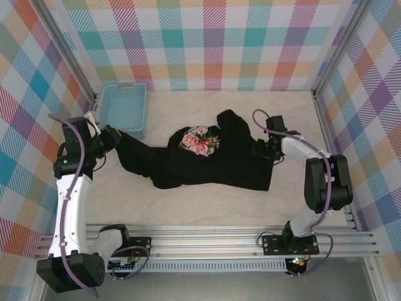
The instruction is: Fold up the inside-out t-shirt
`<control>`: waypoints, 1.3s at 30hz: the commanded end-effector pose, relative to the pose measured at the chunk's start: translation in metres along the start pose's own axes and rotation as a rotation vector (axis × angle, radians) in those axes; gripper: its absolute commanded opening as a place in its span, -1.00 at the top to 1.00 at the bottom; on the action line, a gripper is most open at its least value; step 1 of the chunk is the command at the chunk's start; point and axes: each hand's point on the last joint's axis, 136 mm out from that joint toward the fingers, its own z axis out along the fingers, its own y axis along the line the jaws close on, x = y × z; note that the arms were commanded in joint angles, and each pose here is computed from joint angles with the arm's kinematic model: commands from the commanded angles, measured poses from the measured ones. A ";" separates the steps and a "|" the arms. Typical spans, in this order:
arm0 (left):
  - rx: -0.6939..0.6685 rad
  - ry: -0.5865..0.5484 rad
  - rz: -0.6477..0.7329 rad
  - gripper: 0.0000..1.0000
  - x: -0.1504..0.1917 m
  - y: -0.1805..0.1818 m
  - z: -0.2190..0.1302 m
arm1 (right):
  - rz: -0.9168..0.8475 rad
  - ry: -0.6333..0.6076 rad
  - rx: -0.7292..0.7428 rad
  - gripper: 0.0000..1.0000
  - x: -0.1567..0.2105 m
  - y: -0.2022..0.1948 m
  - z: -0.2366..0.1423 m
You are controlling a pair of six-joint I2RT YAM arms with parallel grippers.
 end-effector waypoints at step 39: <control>0.156 -0.575 0.087 1.00 -0.136 -0.110 -0.198 | -0.097 -1.139 -0.365 1.00 -0.057 0.045 -0.453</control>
